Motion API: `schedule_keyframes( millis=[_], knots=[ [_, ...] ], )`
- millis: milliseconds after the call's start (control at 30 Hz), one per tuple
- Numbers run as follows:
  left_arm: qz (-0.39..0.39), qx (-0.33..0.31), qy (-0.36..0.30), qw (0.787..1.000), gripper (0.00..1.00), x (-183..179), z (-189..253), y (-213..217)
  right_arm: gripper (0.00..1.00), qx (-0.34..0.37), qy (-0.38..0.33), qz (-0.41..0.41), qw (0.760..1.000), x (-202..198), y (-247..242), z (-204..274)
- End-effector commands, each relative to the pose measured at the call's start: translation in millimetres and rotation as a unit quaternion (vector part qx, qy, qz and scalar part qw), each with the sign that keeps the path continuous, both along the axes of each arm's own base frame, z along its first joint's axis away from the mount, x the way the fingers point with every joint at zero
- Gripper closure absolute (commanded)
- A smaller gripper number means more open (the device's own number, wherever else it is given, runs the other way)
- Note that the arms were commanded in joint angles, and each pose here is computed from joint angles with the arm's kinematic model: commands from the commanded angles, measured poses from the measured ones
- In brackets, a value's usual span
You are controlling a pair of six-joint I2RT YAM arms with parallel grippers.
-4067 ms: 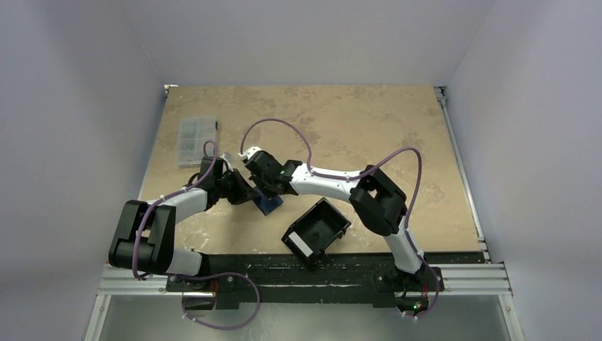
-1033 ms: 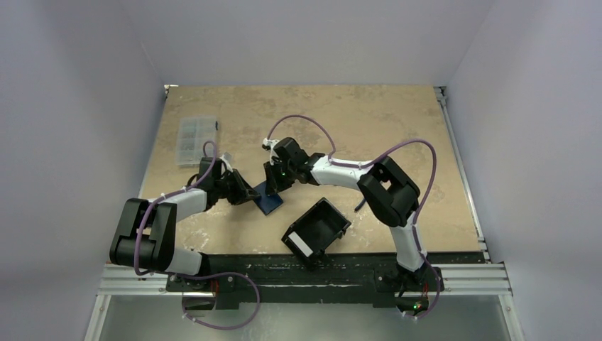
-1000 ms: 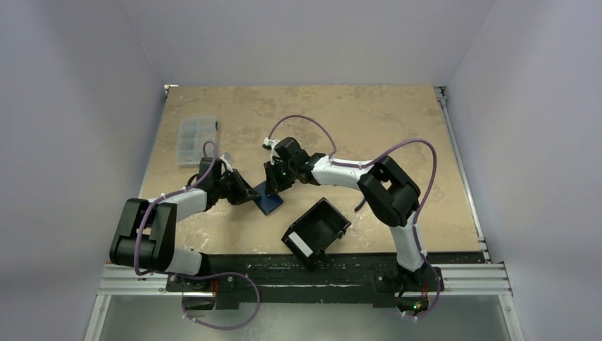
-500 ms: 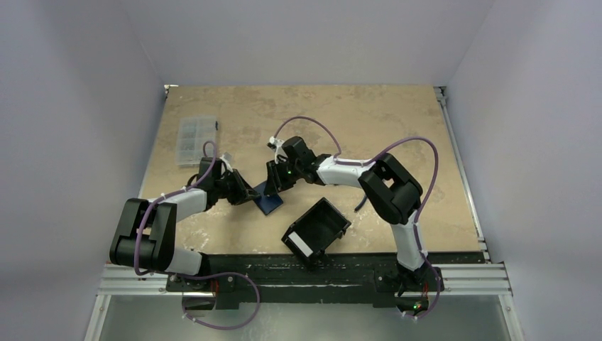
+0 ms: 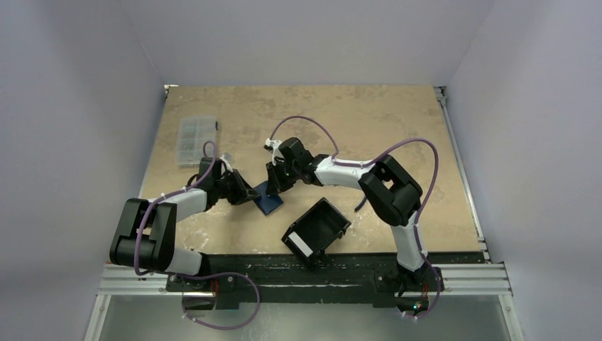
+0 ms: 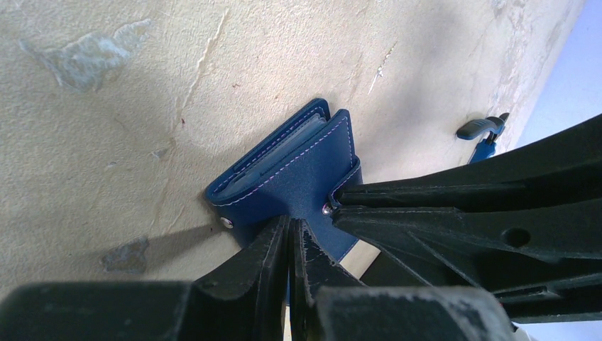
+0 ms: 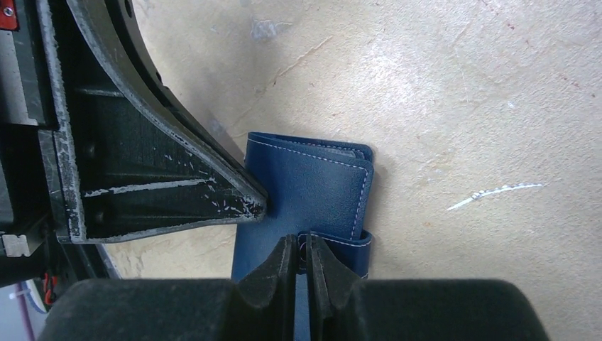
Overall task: Put the credit cards into the card holder
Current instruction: Close the card holder at the center of the board.
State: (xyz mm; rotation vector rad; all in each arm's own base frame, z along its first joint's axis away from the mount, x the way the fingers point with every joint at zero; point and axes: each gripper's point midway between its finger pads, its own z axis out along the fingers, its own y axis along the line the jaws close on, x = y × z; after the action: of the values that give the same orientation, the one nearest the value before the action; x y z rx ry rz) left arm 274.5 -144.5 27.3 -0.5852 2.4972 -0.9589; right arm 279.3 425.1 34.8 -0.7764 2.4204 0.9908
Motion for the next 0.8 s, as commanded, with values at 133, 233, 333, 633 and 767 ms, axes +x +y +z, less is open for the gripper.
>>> schedule_keyframes(
  millis=[133,233,333,633,767],
  knots=[
    [-0.001,0.014,0.016,1.000,0.91,-7.6,-15.1,3.3,0.89,-0.165,0.069,0.056,0.982,-81.7,-40.6,-71.3],
    [0.000,0.014,0.013,1.000,0.91,-6.3,-13.8,3.1,0.97,-0.183,0.050,0.057,0.980,-86.1,-39.6,-72.4],
    [0.000,0.014,0.014,1.000,0.92,-6.3,-13.9,3.4,1.00,-0.214,0.030,0.050,0.975,-89.0,-46.9,-81.7],
    [0.003,0.016,0.016,1.000,0.92,-6.9,-16.2,4.3,1.00,-0.266,-0.032,0.030,0.963,-100.0,-57.5,-95.6],
    [0.002,0.017,0.017,1.000,0.92,-7.7,-16.8,4.4,1.00,-0.284,-0.033,0.028,0.958,-108.1,-62.0,-105.3]
  ],
)
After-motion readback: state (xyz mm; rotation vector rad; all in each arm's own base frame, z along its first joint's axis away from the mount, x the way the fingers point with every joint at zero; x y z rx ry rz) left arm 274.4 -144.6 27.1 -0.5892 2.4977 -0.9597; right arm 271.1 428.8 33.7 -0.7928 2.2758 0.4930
